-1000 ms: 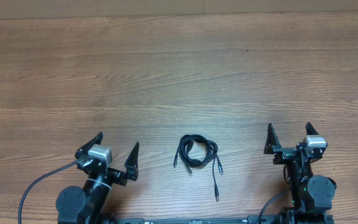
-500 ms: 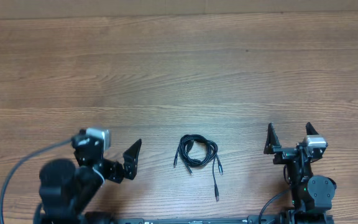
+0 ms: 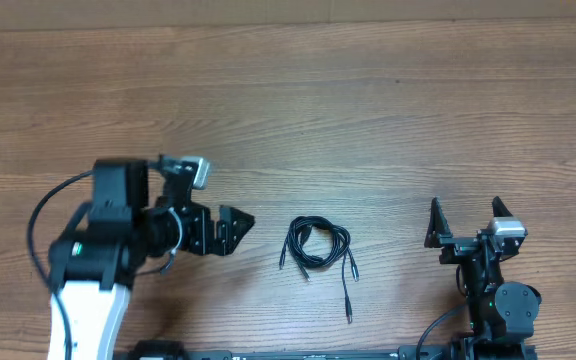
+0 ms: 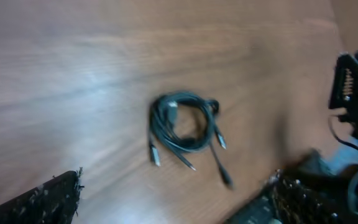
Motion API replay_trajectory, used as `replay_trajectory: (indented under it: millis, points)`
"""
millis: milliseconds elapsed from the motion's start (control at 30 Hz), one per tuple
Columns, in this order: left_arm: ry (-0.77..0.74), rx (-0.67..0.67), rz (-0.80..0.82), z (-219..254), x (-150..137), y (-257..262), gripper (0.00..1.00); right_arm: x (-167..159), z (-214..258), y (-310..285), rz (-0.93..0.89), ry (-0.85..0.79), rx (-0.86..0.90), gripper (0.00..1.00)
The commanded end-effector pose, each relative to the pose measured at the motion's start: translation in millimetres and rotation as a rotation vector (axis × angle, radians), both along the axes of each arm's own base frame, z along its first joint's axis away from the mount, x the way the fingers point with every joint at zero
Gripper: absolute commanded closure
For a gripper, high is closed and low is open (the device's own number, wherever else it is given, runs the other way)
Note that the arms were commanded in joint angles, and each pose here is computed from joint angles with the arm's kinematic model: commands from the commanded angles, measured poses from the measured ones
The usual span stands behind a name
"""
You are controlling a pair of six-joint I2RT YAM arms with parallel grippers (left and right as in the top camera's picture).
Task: Untangle cables
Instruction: 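Move the left gripper forward over the black cable coil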
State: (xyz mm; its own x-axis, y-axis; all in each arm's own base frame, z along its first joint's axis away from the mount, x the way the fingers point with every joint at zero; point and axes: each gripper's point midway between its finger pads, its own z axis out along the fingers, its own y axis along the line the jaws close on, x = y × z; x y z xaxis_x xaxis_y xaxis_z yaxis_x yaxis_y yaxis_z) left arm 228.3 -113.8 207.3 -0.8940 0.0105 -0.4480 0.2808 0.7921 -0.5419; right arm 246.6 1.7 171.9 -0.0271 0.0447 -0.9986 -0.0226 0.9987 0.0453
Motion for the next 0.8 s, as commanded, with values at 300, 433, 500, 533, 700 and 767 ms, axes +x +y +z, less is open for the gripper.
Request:
replay_trajectory:
  millis: [300, 433, 500, 533, 700, 767]
  points:
    - [0.213, -0.063, -0.114, -37.0, 7.6, -29.1, 0.1, 0.6, -5.0, -2.7, -0.014, 0.01, -0.002, 0.0]
    - [0.186, -0.058, -0.168, -35.9, 5.7, -43.2, 0.07, 0.6, -5.0, -2.7, -0.014, 0.01, -0.002, 0.0]
    - [0.177, -0.054, -0.184, -35.4, 5.3, -50.7, 0.07, 0.6, -5.0, -2.7, -0.014, 0.01, -0.002, 0.0]
    - [0.177, -0.037, -0.175, -37.1, 6.4, -52.9, 0.07, 0.6, -5.0, -2.7, -0.014, 0.01, -0.002, 0.0]
    - [0.142, 0.091, -0.13, -48.1, 13.2, -62.2, 0.07, 0.6, -5.0, -2.7, -0.014, 0.01, -0.002, 0.0]
    - [0.107, 0.127, -0.143, -49.1, 13.9, -71.0, 0.07, 0.6, -5.0, -2.7, -0.014, 0.01, -0.002, 0.0]
